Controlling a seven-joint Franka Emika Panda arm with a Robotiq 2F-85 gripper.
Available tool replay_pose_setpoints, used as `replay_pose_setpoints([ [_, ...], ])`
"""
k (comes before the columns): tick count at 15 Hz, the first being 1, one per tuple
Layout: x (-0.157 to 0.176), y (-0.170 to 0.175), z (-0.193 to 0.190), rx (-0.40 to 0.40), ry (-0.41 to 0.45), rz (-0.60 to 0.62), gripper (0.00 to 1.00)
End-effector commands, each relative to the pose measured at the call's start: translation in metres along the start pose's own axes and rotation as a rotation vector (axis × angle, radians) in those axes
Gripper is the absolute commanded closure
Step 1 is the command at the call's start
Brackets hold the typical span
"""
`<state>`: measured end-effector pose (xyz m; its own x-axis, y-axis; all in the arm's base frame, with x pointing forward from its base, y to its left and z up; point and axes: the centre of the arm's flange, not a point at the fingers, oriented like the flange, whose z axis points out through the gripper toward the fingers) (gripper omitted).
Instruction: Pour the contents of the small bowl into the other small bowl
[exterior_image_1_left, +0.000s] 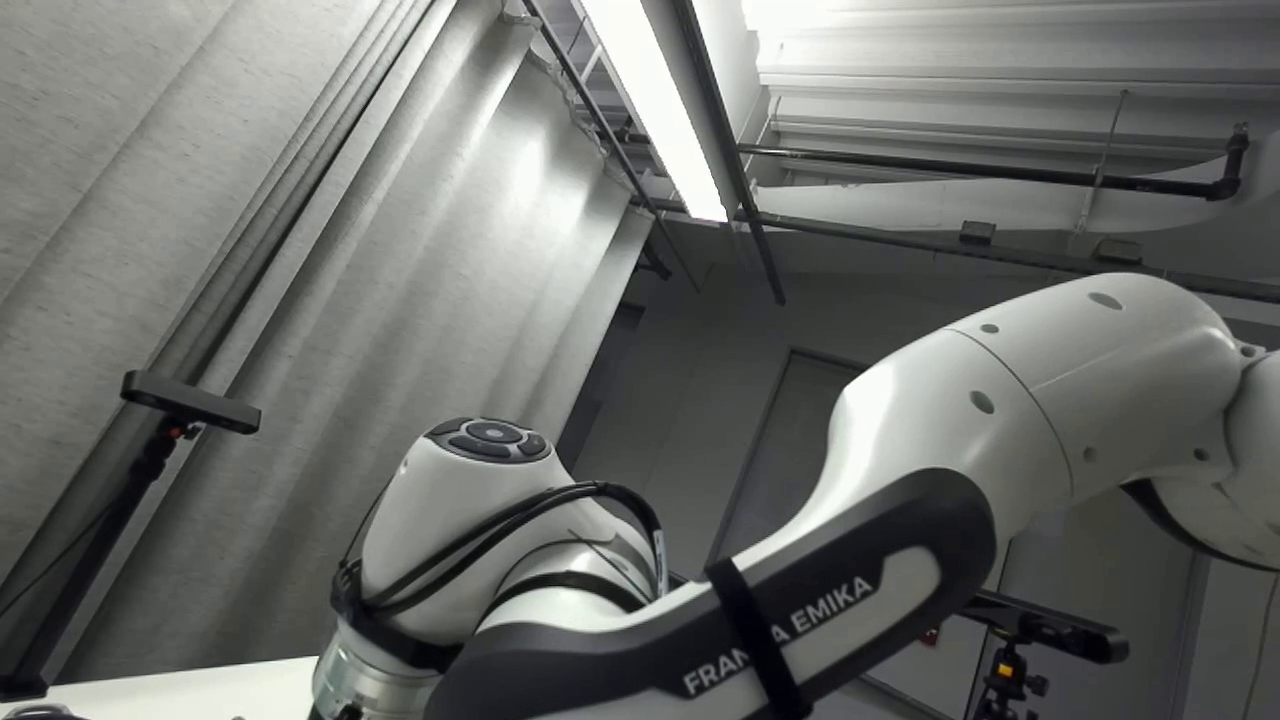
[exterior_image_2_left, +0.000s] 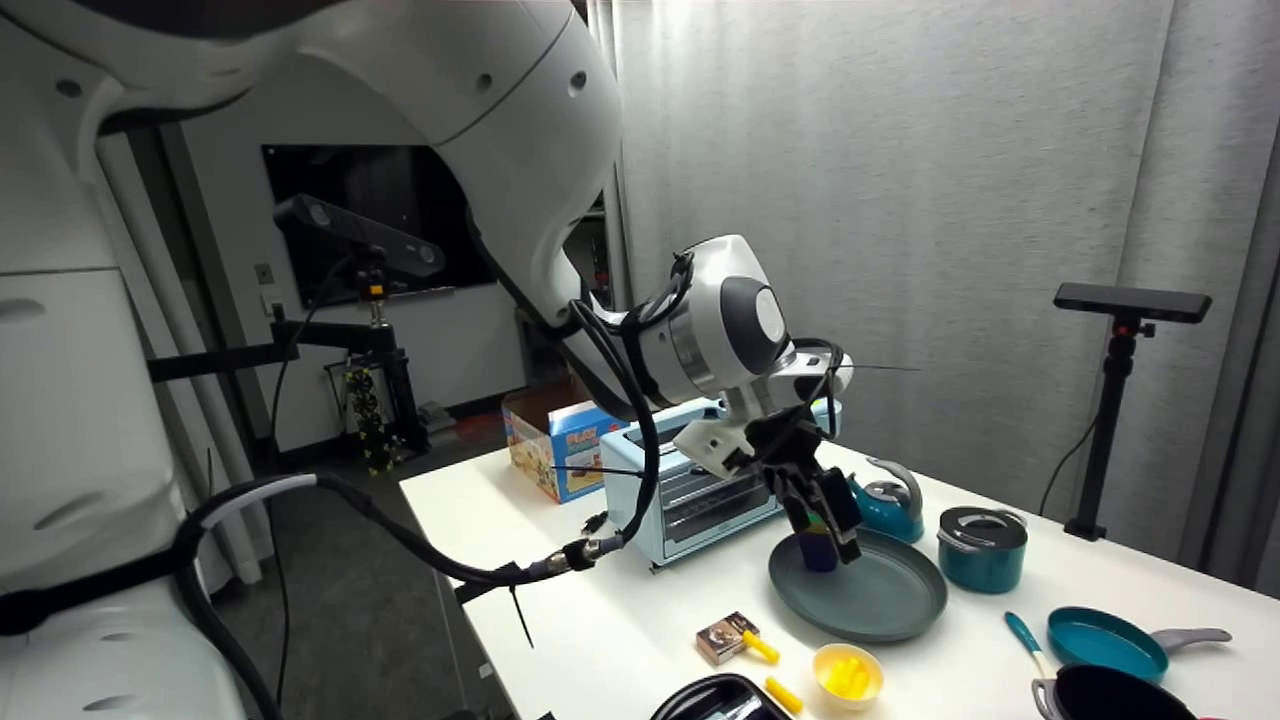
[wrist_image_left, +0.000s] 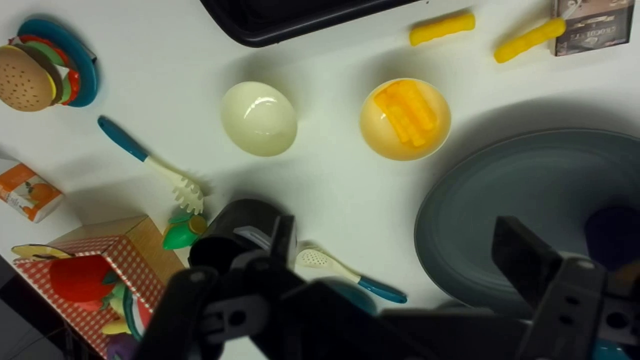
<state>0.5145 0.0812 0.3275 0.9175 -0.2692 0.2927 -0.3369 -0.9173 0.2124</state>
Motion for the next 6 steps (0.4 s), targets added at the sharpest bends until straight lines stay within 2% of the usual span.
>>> replay_pose_setpoints([
  [1,0.0001,0.0003,0.0016,-0.002,-0.002,0.001,0.00],
  [6,0.0013,0.0032,0.0051,-0.006,-0.008,0.006,0.00],
])
